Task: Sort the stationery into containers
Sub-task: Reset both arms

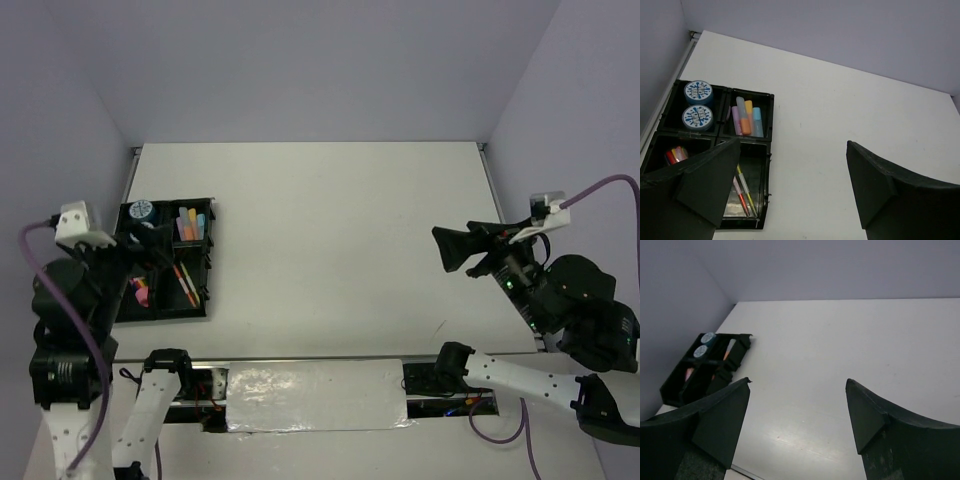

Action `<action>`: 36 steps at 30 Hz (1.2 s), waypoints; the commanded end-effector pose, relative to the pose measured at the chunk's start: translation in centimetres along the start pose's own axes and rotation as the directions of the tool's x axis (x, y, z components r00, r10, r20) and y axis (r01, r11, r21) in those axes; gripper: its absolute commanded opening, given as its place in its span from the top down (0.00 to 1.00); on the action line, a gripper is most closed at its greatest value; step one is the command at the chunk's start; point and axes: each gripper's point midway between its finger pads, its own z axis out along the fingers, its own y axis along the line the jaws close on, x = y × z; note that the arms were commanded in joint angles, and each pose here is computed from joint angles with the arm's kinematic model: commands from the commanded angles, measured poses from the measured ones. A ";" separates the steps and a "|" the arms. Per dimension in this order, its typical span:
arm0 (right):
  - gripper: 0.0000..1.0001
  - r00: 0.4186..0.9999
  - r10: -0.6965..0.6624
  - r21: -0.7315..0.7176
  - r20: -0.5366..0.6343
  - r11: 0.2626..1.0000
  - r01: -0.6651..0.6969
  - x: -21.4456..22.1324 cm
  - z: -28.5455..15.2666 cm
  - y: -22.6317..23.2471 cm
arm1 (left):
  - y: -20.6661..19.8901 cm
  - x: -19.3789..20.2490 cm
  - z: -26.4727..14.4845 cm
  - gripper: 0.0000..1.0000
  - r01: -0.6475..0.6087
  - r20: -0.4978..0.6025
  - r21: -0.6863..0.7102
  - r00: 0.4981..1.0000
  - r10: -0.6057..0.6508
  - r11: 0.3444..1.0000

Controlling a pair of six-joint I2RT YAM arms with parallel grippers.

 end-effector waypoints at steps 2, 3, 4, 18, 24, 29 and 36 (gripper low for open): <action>0.15 0.997 -0.076 0.093 -0.013 0.993 0.077 0.0 -2.4 -3.9 | 0.5 2.3 -4.6 0.01 -0.034 0.018 0.021 0.999 0.034 0.999; 0.15 0.997 -0.073 0.077 -0.002 0.994 0.073 -0.3 -2.9 -4.1 | 0.8 2.8 -5.2 0.01 -0.035 0.034 0.018 0.999 0.034 0.999; 0.14 0.998 -0.060 0.051 0.006 0.997 0.060 -0.5 -3.4 -4.0 | 1.2 3.0 -6.6 0.01 -0.030 0.086 0.012 0.996 0.029 0.999; 0.07 0.998 0.007 0.139 -0.055 0.990 0.001 2.6 -7.0 -8.7 | 3.3 5.1 -7.9 0.01 -0.033 0.049 -0.070 0.998 0.036 0.997; 0.06 0.998 -0.004 0.164 -0.057 0.986 0.013 2.6 -6.7 -8.9 | 3.3 5.4 -7.8 0.01 -0.032 0.055 -0.067 0.998 0.036 0.997; 0.04 0.998 -0.015 0.172 -0.055 0.985 0.024 2.7 -6.3 -8.8 | 3.5 5.4 -7.9 0.01 -0.030 0.058 -0.074 0.998 0.035 0.997; 0.00 0.999 -0.003 0.161 -0.046 0.987 0.010 2.9 -6.1 -8.6 | 3.3 5.7 -7.6 0.01 -0.035 0.047 -0.061 0.998 0.038 0.998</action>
